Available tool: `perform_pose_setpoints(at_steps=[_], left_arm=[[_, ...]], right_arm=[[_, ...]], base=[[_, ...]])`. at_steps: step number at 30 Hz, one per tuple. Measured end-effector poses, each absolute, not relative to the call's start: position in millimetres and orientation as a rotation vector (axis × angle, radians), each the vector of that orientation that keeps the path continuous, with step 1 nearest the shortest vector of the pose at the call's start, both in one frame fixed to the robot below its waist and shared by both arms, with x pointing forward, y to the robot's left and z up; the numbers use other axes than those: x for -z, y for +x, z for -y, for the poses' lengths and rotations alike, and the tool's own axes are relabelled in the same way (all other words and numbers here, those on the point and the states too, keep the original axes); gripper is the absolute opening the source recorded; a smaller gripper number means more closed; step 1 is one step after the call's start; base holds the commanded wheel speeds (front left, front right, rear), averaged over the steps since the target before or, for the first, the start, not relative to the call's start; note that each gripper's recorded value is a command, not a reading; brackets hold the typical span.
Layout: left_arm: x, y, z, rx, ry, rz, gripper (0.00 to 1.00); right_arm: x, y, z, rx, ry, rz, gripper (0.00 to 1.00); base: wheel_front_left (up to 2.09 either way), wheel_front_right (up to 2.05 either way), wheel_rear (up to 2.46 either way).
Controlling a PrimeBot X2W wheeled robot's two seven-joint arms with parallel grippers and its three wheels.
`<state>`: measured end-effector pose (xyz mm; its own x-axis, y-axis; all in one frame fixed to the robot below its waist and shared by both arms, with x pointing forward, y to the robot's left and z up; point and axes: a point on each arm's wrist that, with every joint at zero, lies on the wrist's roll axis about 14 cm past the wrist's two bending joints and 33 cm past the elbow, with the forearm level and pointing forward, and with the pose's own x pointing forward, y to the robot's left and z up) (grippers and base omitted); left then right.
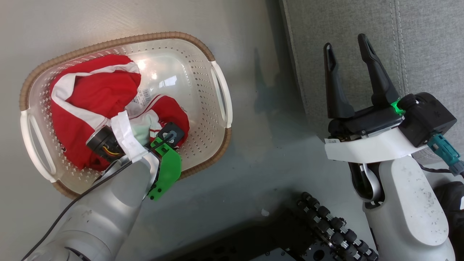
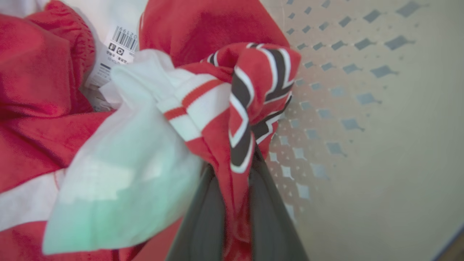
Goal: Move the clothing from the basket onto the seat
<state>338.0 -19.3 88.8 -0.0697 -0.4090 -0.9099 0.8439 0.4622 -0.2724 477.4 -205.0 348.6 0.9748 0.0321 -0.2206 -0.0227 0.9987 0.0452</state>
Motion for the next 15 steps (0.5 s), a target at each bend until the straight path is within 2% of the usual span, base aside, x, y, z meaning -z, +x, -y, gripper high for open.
perform_pose_setpoints(at_steps=[7, 15], left_arm=[[-98, 354, 19, 1.084, 0.449, -1.172, 0.0], [-137, 376, 31, 1.056, 0.375, -1.013, 0.0]], right_arm=[[-359, 480, 204, -0.033, 0.034, -0.198, 1.0], [-380, 479, 193, -0.066, 0.017, -0.157, 1.0]], base=[[0.0, 0.0, 0.0], [0.0, 0.0, 0.0]])
